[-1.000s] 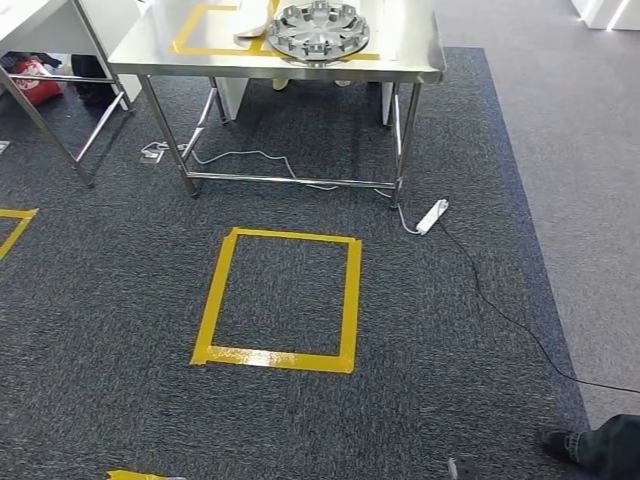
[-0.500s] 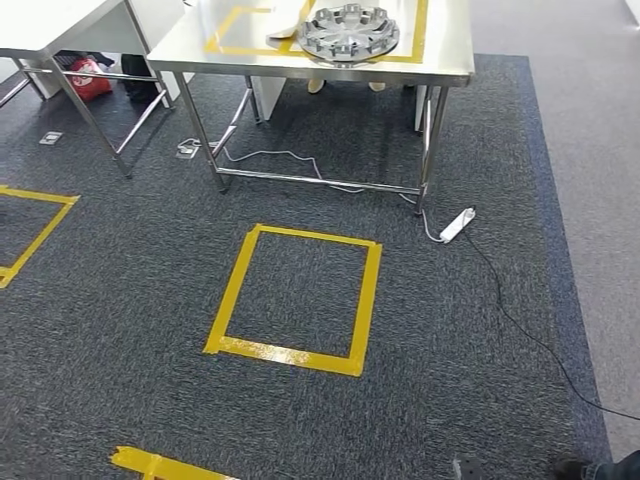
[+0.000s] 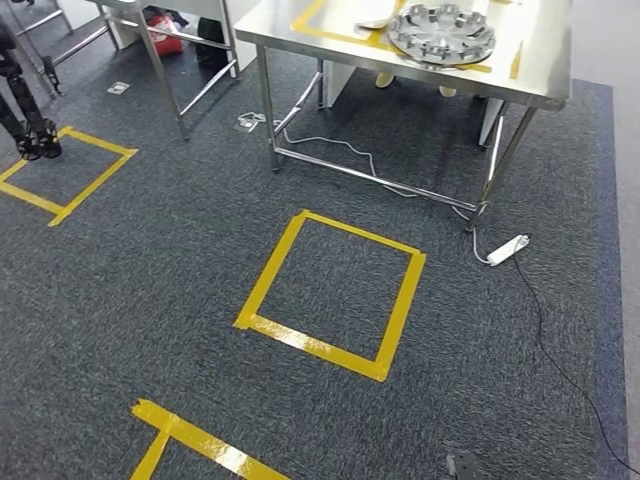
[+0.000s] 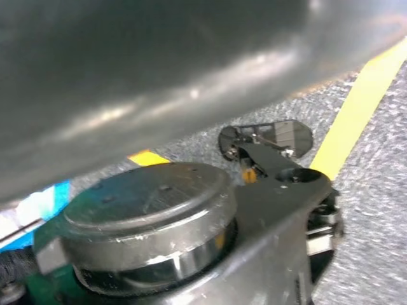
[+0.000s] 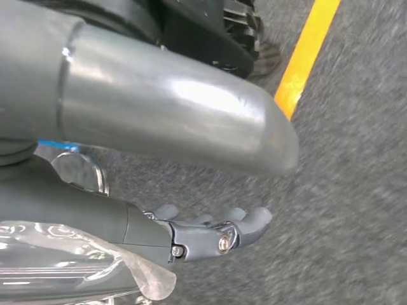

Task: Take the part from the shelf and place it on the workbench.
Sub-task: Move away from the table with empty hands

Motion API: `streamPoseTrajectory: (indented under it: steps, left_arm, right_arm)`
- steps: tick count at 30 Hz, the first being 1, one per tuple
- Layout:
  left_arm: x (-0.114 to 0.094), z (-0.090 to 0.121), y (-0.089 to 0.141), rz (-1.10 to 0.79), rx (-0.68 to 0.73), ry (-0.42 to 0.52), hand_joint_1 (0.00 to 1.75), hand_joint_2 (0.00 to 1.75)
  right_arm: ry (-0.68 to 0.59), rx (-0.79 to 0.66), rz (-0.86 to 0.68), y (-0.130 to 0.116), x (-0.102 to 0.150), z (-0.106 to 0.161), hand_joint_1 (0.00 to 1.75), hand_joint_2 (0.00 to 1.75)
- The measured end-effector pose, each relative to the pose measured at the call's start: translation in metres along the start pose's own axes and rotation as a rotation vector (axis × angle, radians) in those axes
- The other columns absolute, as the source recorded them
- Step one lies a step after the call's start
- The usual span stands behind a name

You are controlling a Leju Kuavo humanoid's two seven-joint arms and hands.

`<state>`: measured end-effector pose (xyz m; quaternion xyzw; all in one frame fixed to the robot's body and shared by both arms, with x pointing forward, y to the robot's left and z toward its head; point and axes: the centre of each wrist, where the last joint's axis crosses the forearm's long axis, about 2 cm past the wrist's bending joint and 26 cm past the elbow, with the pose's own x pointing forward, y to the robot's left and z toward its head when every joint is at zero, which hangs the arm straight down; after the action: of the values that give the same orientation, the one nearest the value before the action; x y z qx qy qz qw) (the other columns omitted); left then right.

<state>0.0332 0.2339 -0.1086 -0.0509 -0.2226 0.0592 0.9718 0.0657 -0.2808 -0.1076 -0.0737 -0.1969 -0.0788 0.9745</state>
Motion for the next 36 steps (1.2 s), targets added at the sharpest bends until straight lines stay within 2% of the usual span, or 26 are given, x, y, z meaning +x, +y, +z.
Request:
streamPoseTrajectory:
  steps: [6, 16, 20, 30, 36]
  left_arm:
    - [0.002, -0.001, -0.002, -0.004, -0.003, -0.003, 0.0, 0.0]
    - [0.009, -0.003, -0.012, -0.045, -0.02, 0.01, 0.0, 0.0]
    - [0.011, -0.004, -0.012, -0.054, -0.023, 0.013, 0.0, 0.0]
    - [0.011, -0.004, -0.011, -0.051, -0.02, 0.012, 0.0, 0.0]
    - [0.01, -0.004, -0.011, -0.046, -0.018, 0.014, 0.0, 0.0]
  right_arm:
    - [0.016, -0.002, 0.004, -0.002, -0.008, 0.002, 0.0, 0.0]
    - [0.032, -0.008, 0.027, -0.024, -0.014, 0.0, 0.0, 0.0]
    - [0.046, -0.009, 0.031, -0.025, -0.018, 0.001, 0.0, 0.0]
    - [0.029, 0.002, 0.032, -0.024, -0.01, -0.001, 0.0, 0.0]
    - [0.04, -0.002, 0.033, -0.025, -0.015, 0.0, 0.0, 0.0]
